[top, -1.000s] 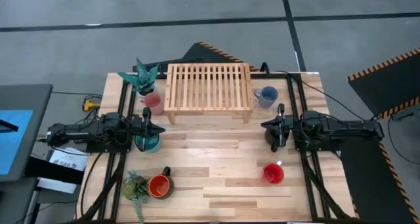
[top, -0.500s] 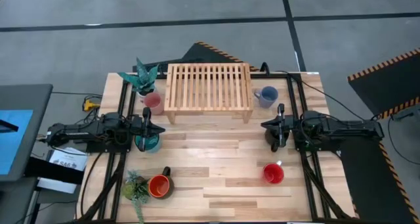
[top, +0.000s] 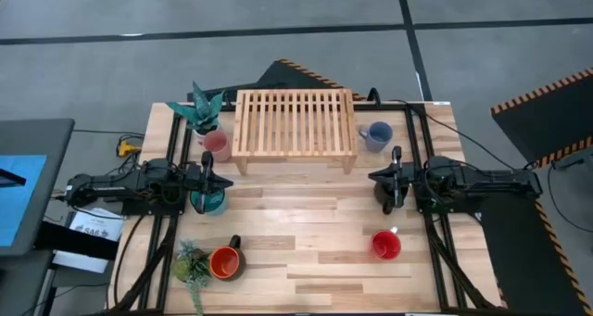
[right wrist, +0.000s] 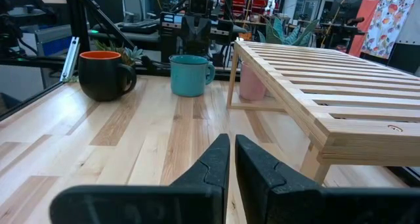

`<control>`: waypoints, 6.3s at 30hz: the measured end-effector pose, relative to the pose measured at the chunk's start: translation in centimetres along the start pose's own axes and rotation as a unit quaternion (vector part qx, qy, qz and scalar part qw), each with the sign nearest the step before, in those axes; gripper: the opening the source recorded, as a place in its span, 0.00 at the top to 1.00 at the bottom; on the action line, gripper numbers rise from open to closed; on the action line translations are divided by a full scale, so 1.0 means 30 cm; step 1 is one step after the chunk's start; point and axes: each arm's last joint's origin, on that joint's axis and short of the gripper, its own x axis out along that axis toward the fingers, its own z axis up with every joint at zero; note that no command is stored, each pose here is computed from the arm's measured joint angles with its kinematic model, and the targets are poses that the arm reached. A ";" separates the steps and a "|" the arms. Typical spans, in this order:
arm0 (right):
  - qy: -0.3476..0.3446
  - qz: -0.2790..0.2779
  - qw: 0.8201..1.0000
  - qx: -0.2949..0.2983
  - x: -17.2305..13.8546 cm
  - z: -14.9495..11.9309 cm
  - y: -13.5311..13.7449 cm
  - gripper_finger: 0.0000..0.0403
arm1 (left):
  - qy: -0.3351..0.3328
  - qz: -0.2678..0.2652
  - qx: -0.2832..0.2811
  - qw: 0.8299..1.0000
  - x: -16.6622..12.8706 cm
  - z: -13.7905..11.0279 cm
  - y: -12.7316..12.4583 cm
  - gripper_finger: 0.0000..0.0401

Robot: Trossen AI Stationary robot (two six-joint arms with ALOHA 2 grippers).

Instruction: Place coffee mugs

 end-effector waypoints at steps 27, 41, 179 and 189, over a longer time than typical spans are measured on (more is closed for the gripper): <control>0.000 0.000 1.000 0.000 0.000 0.000 0.000 0.87 | 0.000 0.000 0.000 1.000 0.000 0.000 0.000 1.00; 0.000 0.000 1.000 0.000 0.000 0.000 0.000 0.87 | 0.000 0.000 0.000 1.000 0.000 0.000 0.000 1.00; 0.000 0.000 1.000 0.000 0.000 0.000 0.000 0.87 | 0.565 0.351 -0.224 0.713 0.328 0.040 -0.204 0.57; 0.000 0.000 1.000 0.000 0.000 0.000 0.000 0.87 | 0.571 0.320 -0.230 0.720 0.316 0.064 -0.205 0.97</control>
